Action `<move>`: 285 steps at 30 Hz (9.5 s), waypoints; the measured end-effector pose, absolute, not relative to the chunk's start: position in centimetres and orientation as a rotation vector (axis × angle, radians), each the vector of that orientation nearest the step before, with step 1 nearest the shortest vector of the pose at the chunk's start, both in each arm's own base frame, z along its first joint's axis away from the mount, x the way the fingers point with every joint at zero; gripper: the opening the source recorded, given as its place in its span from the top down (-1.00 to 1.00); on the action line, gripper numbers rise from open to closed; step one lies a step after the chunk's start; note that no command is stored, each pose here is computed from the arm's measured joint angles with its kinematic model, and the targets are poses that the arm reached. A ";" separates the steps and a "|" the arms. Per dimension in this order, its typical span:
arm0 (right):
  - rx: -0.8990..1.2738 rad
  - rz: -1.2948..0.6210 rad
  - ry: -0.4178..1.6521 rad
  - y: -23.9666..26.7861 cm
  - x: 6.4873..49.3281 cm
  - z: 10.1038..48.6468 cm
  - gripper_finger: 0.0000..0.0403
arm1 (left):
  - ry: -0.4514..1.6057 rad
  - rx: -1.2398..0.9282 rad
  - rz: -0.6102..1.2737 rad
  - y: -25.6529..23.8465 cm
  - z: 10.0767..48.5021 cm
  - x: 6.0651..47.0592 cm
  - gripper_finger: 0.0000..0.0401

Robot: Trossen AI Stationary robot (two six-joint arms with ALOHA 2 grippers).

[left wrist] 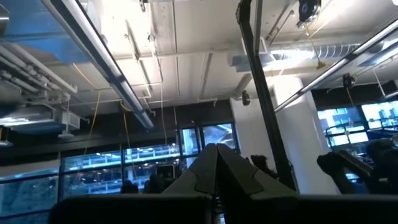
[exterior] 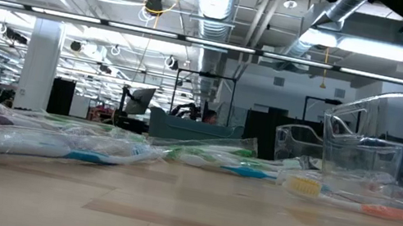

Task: Pick & Place Toothbrushes
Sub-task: Put the green toothbrush into the white bin

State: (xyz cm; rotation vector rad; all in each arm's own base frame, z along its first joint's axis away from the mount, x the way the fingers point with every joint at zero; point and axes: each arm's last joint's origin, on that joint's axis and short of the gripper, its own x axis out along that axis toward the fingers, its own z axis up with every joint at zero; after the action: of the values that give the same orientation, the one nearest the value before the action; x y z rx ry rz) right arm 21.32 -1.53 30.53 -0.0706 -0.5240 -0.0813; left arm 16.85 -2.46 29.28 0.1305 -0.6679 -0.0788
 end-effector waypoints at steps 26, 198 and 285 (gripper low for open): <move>-0.183 -0.108 -0.460 -1.6 21.6 30.3 1.00 | -0.506 0.216 0.008 -0.9 28.6 18.1 0.99; -0.003 0.257 -0.040 5.3 20.1 33.4 1.00 | 0.815 0.170 0.003 1.3 12.2 34.0 0.55; -0.019 0.077 -0.004 1.6 20.7 33.1 1.00 | 0.511 -0.635 0.337 -4.9 27.8 23.3 0.95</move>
State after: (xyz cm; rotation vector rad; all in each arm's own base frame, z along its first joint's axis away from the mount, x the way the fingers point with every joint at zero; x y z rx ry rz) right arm 20.68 1.62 33.10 -0.0194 -0.0041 0.0775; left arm 23.30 -4.88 27.80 -0.6349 0.5106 0.3368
